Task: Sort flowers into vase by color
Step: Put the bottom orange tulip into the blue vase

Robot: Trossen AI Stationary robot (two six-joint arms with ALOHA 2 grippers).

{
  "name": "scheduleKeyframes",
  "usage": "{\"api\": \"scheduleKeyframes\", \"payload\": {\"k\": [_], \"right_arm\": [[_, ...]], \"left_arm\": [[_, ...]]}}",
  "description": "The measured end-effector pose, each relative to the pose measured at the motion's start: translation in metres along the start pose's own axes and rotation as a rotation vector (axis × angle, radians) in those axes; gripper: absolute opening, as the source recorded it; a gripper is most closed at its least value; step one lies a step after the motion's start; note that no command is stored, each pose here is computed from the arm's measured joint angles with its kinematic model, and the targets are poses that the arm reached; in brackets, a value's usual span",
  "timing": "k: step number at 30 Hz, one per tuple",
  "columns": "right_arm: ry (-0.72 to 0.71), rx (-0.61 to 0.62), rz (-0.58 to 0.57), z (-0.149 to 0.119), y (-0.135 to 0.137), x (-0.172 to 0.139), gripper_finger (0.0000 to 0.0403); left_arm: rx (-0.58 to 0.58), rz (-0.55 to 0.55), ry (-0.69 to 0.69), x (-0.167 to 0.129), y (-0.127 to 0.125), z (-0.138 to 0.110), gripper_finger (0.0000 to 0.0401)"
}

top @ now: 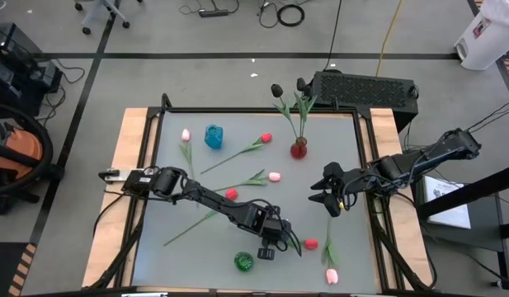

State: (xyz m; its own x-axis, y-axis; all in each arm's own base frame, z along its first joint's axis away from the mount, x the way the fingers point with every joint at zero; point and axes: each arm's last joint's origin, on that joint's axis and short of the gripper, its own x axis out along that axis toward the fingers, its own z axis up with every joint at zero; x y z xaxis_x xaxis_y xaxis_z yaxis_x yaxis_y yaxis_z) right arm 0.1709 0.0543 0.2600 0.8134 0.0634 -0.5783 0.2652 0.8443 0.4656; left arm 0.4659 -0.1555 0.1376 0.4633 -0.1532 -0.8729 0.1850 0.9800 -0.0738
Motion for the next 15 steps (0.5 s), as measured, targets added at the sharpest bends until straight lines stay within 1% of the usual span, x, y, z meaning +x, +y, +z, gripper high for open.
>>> {"api": "scheduleKeyframes", "payload": {"k": [2, 3, 15], "right_arm": [[0.0, 0.0, 0.0, 0.0, 0.0, 0.0, 0.021], [0.0, 0.0, 0.0, 0.0, 0.0, 0.0, 0.021], [-0.001, -0.016, -0.001, 0.0, 0.0, 0.0, 0.021]], "left_arm": [[-0.018, 0.0, 0.0, 0.0, 0.0, 0.0, 0.0013], [-0.024, 0.0, 0.0, 0.0, 0.0, 0.0, 0.001], [-0.023, 0.026, -0.004, -0.0021, 0.0002, 0.0005, 0.0005]]}}
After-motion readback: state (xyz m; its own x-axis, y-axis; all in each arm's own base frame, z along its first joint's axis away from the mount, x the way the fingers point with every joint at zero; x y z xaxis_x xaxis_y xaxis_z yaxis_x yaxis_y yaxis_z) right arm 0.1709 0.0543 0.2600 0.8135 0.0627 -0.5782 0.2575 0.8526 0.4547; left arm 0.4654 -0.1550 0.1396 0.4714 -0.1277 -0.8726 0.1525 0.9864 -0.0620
